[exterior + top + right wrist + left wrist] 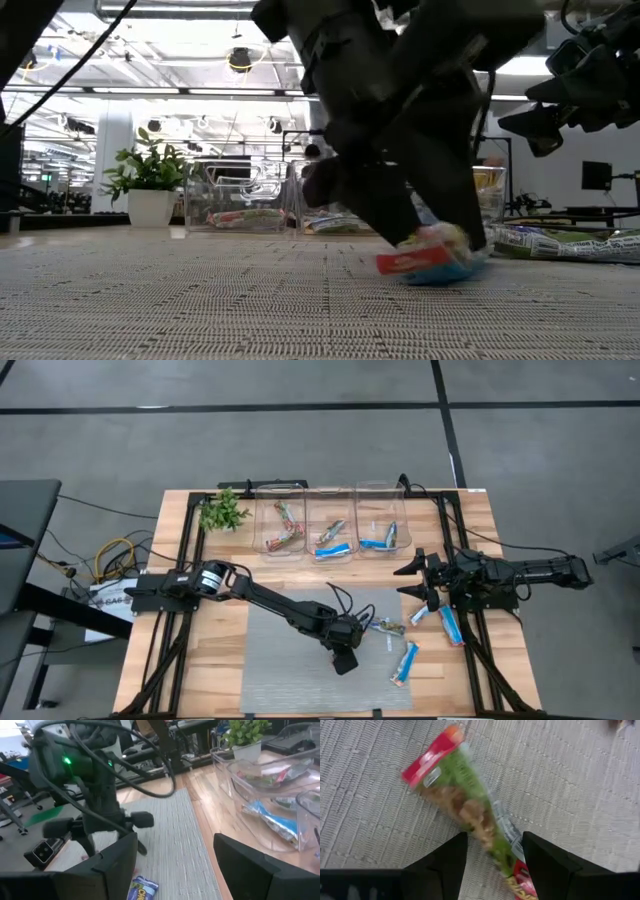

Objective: Pick and place Granola Bars by type
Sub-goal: Put the red granola bar into the left transparent bin

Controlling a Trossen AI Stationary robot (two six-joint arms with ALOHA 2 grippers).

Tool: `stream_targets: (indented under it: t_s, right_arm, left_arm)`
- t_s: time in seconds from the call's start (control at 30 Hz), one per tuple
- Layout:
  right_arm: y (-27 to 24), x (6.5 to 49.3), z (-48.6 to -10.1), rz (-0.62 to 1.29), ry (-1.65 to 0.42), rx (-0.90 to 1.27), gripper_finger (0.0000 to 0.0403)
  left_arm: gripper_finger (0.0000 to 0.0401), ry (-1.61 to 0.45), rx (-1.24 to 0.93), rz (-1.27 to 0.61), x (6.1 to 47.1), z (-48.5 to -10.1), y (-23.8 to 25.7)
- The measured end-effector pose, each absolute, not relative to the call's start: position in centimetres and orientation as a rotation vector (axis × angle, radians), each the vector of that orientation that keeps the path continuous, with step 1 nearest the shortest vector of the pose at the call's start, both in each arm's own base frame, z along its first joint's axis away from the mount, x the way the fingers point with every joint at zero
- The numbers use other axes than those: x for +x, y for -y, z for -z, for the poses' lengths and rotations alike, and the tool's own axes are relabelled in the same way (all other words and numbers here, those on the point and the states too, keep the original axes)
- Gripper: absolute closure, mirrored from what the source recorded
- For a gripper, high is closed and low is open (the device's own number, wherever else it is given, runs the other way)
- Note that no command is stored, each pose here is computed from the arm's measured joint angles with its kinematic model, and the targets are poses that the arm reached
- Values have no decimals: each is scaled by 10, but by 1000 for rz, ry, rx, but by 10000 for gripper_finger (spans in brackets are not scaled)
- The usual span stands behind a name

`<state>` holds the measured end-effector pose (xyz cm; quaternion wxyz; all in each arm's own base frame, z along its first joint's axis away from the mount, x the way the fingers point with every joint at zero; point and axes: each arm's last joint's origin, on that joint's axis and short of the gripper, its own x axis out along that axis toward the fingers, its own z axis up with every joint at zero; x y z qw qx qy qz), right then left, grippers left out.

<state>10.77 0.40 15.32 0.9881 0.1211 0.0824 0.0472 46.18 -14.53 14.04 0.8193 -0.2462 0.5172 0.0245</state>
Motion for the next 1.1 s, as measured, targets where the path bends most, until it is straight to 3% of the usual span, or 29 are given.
stream_targets:
  t_s: [0.23,0.53,0.73,1.1]
  right_arm:
    - [-4,108,-153,-94,-166,243,148]
    - [-4,108,-153,-95,-168,243,148]
    - [-4,108,-153,-95,-168,243,148]
    - [-4,108,-153,-95,-168,243,148]
  left_arm:
    - [229,-1098,-532,-71,462,-140,145]
    - [338,-1101,-595,-74,466,-140,138]
    - [388,-1019,-608,-9,483,-166,129]
    - [371,-579,-541,200,523,-265,105]
